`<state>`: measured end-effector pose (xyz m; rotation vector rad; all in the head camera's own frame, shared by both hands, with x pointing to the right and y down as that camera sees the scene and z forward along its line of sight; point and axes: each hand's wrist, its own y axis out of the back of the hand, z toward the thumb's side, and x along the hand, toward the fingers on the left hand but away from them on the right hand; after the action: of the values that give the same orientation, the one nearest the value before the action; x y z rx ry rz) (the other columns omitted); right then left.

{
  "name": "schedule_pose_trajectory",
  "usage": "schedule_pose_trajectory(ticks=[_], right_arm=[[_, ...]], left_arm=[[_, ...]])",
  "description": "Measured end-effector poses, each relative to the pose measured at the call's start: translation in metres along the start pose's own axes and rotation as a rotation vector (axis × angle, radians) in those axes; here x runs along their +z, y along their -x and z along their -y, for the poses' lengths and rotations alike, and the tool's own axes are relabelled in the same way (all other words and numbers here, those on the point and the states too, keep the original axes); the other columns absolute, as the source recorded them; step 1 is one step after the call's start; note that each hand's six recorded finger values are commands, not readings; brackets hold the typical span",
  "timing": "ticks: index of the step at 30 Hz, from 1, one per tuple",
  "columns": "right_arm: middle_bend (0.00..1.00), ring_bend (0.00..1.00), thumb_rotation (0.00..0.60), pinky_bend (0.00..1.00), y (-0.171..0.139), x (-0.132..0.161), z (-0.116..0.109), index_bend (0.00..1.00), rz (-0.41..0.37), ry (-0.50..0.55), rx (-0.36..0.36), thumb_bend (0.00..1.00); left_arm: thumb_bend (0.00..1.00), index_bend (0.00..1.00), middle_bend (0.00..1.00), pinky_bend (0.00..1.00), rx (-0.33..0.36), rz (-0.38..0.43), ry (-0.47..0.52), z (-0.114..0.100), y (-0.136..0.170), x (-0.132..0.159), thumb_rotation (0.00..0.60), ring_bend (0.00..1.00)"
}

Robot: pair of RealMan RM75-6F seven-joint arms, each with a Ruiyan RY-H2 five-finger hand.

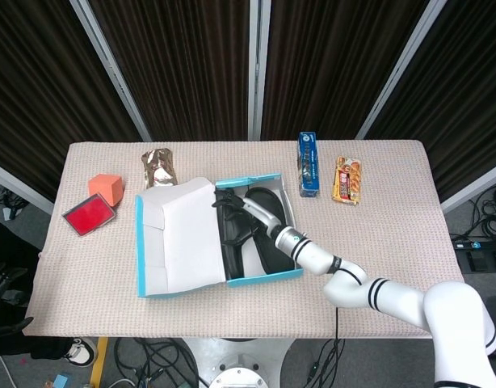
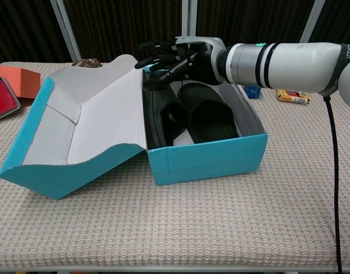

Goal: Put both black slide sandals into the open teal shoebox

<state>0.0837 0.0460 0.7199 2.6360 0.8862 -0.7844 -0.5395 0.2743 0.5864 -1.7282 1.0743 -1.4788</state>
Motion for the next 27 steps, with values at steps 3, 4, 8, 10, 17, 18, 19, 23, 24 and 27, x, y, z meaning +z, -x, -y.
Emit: schedule_pose_trajectory(ticks=[3,4,8,10,17,18,19,23,24,27], right_arm=[[0.16,0.04,0.600,0.20,-0.002,-0.001,-0.002,0.05,0.002,0.001,-0.009,0.00],[0.16,0.04,0.600,0.20,-0.004,0.001,-0.003,0.05,-0.004,0.002,-0.011,0.00],[0.16,0.04,0.600,0.20,-0.009,0.011,-0.006,0.05,-0.044,0.004,-0.017,0.00],[0.16,0.04,0.600,0.20,-0.014,0.019,-0.007,0.05,-0.074,0.006,-0.019,0.00],[0.16,0.04,0.600,0.20,-0.042,0.048,-0.023,0.05,-0.182,-0.016,-0.038,0.00],[0.16,0.04,0.600,0.20,-0.048,0.052,-0.027,0.05,-0.198,-0.030,-0.046,0.00],[0.16,0.03,0.600,0.20,-0.056,0.057,-0.033,0.05,-0.218,-0.058,-0.061,0.00],[0.14,0.00,0.600,0.20,-0.078,0.060,-0.048,0.05,-0.246,-0.214,-0.119,0.00],[0.13,0.00,0.600,0.19,-0.083,0.060,-0.051,0.05,-0.251,-0.263,-0.138,0.00],[0.11,0.00,0.600,0.16,-0.107,0.058,-0.061,0.03,-0.254,-0.460,-0.218,0.00]], left_arm=[[0.00,0.17,0.19,0.12,0.001,0.000,-0.001,0.000,0.000,0.000,0.600,0.05],[0.00,0.17,0.19,0.12,0.002,0.000,-0.001,-0.001,0.001,0.000,0.600,0.05],[0.00,0.17,0.19,0.12,0.004,0.002,-0.003,-0.001,0.001,0.001,0.600,0.05],[0.00,0.17,0.19,0.12,0.006,0.003,-0.004,-0.002,0.001,0.002,0.600,0.05],[0.00,0.17,0.19,0.12,0.017,0.012,-0.010,-0.005,0.000,0.005,0.600,0.05],[0.00,0.17,0.19,0.12,0.020,0.014,-0.011,-0.005,-0.001,0.006,0.600,0.05],[0.00,0.17,0.19,0.12,0.022,0.016,-0.013,-0.006,-0.001,0.006,0.600,0.05],[0.00,0.17,0.19,0.12,0.034,0.022,-0.021,-0.008,-0.003,0.009,0.600,0.05],[0.00,0.17,0.19,0.12,0.038,0.026,-0.023,-0.009,-0.004,0.011,0.600,0.05],[0.00,0.17,0.19,0.12,0.044,0.035,-0.027,-0.010,-0.005,0.014,0.600,0.05]])
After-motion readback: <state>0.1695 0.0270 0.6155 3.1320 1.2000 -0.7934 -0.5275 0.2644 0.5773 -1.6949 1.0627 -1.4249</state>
